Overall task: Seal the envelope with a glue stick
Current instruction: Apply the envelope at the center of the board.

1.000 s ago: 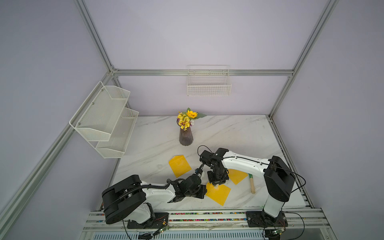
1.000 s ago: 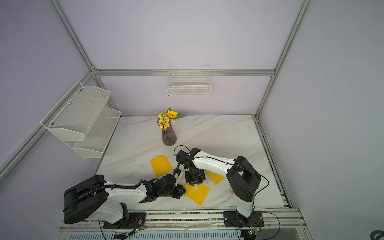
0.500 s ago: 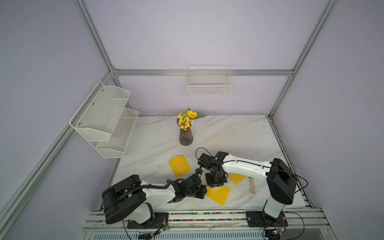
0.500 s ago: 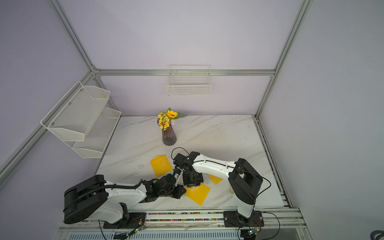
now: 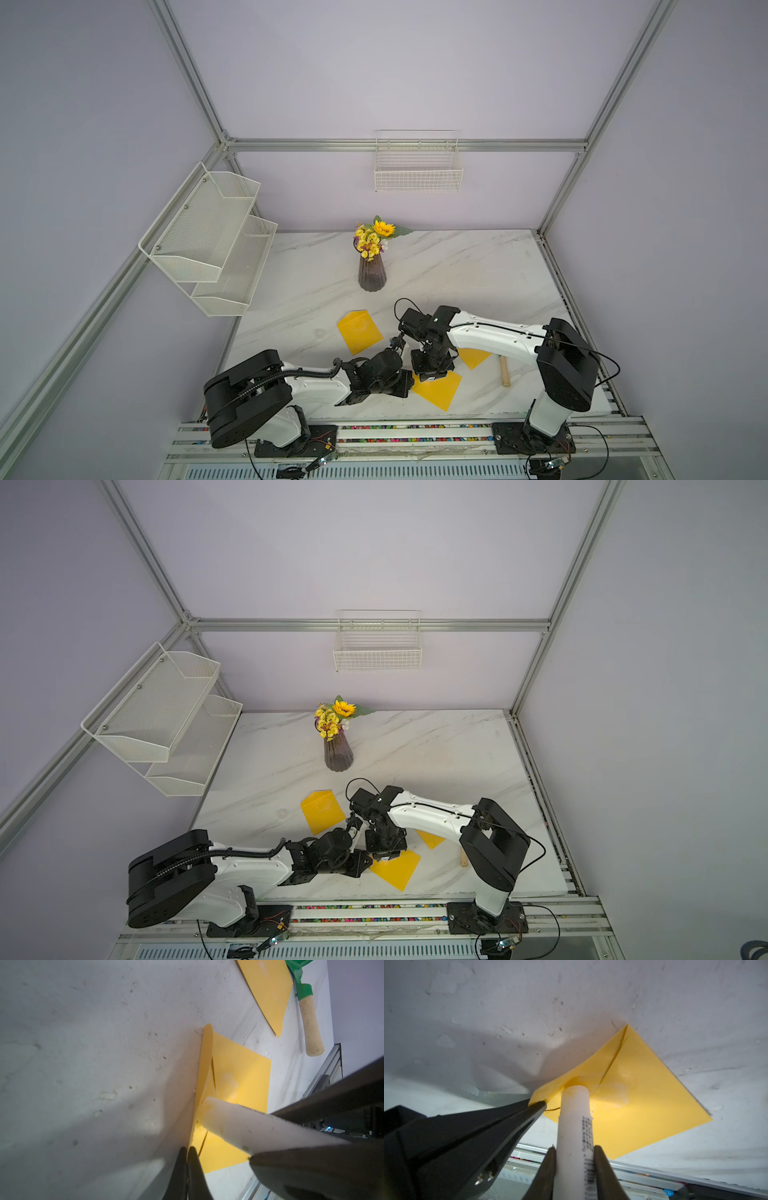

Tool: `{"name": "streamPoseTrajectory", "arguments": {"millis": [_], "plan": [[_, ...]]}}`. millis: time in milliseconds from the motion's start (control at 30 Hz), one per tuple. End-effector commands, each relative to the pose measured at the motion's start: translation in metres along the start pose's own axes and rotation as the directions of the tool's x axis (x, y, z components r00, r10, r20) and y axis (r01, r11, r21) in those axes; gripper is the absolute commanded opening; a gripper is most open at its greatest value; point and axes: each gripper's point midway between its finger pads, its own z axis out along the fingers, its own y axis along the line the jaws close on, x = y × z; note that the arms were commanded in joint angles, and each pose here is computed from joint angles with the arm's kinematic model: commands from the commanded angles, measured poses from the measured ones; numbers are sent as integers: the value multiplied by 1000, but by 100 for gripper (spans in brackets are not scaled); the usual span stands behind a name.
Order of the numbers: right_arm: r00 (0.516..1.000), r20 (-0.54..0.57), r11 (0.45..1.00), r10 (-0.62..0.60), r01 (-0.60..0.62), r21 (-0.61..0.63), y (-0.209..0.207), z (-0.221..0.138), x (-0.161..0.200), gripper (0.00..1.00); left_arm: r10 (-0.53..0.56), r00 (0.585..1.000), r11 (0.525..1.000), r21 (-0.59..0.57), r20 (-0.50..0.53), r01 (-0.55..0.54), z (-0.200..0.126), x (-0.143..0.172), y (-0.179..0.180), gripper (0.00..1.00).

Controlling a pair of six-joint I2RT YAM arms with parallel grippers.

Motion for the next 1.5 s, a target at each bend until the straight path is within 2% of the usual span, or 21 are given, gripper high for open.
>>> {"name": "streamPoseTrajectory", "arguments": {"millis": [0,33,100,200,300,400,467,533,633,733,800,867,900,1000,1067,1133,1233,1300,1367,1400,1467], "plan": [[1000,5,962,9,-10,273,-46,6,0,0,-24,1000,1000,-8,-4,24,0,2,5,3],[1000,8,946,6,-8,325,-55,3,-1,0,-25,1000,1000,-9,-3,25,0,1,5,3],[1000,-1,950,6,-5,313,-52,1,0,0,-25,1000,1000,-9,-3,25,-1,1,5,3],[998,-64,989,-16,25,148,-20,8,7,0,-25,1000,1000,-9,0,25,-1,1,5,3],[989,-142,999,-47,43,-25,11,13,17,0,-26,1000,1000,-9,-2,26,-1,1,5,3],[979,-192,996,-68,55,-73,20,12,25,0,-27,1000,1000,-9,-1,27,-1,1,5,3],[980,-191,999,-47,42,-29,10,12,24,0,-26,1000,1000,-9,0,26,-1,1,5,3],[985,-170,995,-22,38,92,-15,12,17,0,-26,1000,1000,-9,3,26,-2,1,5,3],[993,-114,949,0,36,314,-55,6,3,0,-30,1000,999,-14,4,30,-3,2,7,3],[997,-71,920,-10,37,390,-64,4,-9,0,-31,1000,999,-13,6,31,-3,1,7,3],[997,-83,958,-13,36,285,-44,12,-9,0,-28,1000,1000,-11,5,29,-3,1,6,3],[992,-125,999,-29,33,29,0,21,-1,0,-29,1000,999,-14,4,29,-3,1,7,3],[990,-135,995,-33,20,-93,20,21,1,0,-29,1000,1000,-12,4,29,-3,1,6,3],[987,-157,979,-39,6,-203,38,18,7,0,-29,1000,1000,-12,3,29,-3,1,6,3],[988,-154,987,-11,-14,-160,28,20,6,0,-29,1000,999,-12,3,29,-3,1,6,3],[994,-110,1000,13,-14,-9,0,21,0,0,-29,1000,999,-13,3,29,-3,1,6,3],[999,-40,942,16,-2,336,-60,11,-12,0,-29,1000,999,-14,4,29,-3,1,7,3],[999,-33,924,16,-2,382,-68,9,-13,0,-31,1000,999,-18,3,31,-2,2,8,3],[998,-58,964,11,5,267,-48,16,-10,0,-30,1000,999,-15,4,30,-3,1,7,3],[996,-87,989,-1,13,146,-27,20,-6,0,-29,1000,999,-14,3,29,-3,2,7,3],[993,-116,997,-11,3,-75,11,21,-1,0,-31,1000,999,-14,4,31,-3,1,7,3]]}}
